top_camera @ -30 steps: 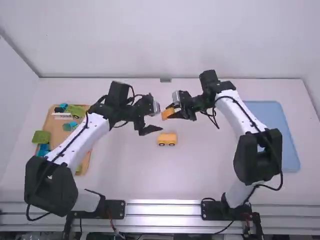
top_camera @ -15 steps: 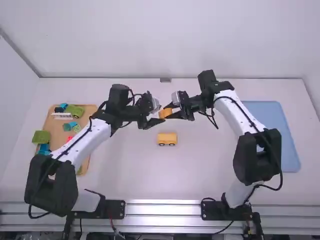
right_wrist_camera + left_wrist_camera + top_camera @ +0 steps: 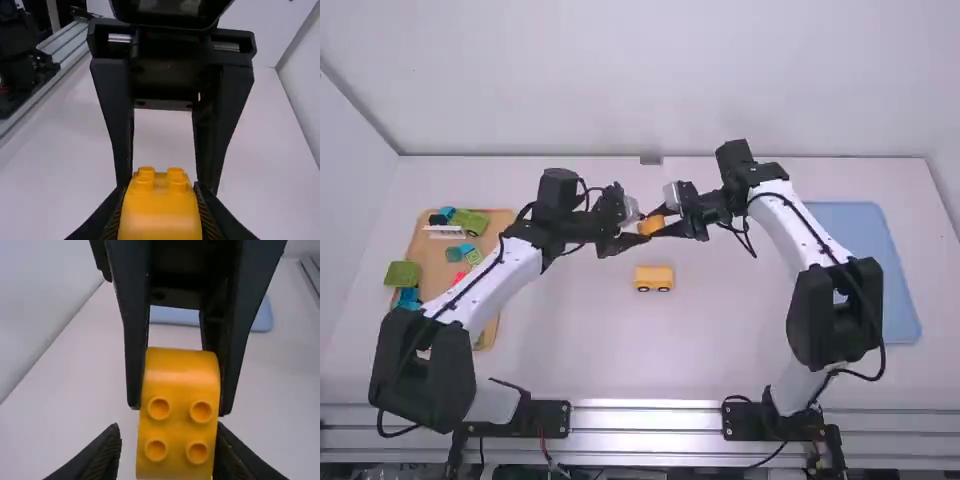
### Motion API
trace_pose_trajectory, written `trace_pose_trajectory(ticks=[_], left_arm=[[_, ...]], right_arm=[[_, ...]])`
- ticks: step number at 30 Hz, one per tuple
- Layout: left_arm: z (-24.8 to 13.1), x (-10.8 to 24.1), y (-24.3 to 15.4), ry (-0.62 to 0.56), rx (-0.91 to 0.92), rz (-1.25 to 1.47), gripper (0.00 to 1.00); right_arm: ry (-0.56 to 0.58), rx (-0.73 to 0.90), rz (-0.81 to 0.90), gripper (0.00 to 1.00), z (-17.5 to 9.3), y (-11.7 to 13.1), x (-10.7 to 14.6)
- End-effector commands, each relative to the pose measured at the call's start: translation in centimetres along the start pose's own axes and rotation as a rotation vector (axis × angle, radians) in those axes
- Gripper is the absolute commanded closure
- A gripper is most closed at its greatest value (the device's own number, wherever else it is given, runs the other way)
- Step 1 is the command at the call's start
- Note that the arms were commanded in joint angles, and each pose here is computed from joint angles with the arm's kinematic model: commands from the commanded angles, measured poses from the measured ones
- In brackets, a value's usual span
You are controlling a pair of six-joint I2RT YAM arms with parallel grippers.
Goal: Assemble lego blocks to make yellow taxi
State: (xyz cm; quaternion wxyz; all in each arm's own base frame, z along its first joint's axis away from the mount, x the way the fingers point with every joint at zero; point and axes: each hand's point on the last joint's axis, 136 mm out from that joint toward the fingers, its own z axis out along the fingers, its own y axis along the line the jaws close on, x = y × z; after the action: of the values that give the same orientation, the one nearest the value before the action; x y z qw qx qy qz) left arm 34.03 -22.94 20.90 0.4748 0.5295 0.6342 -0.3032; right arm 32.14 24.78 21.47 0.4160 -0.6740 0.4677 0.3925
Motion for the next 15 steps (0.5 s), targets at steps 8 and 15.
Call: trace_pose_trajectory(ticks=[8,15], left_arm=[[0.19,0.03,-0.7,-0.012,0.033,0.001,0.73],[0.2,0.31,-0.6,0.001,0.025,-0.02,0.76]], right_arm=[[0.005,0.009,-0.032,0.86,-0.23,-0.4,-1.07],[0.004,0.01,-0.032,0.6,-0.25,-0.41,-1.08]])
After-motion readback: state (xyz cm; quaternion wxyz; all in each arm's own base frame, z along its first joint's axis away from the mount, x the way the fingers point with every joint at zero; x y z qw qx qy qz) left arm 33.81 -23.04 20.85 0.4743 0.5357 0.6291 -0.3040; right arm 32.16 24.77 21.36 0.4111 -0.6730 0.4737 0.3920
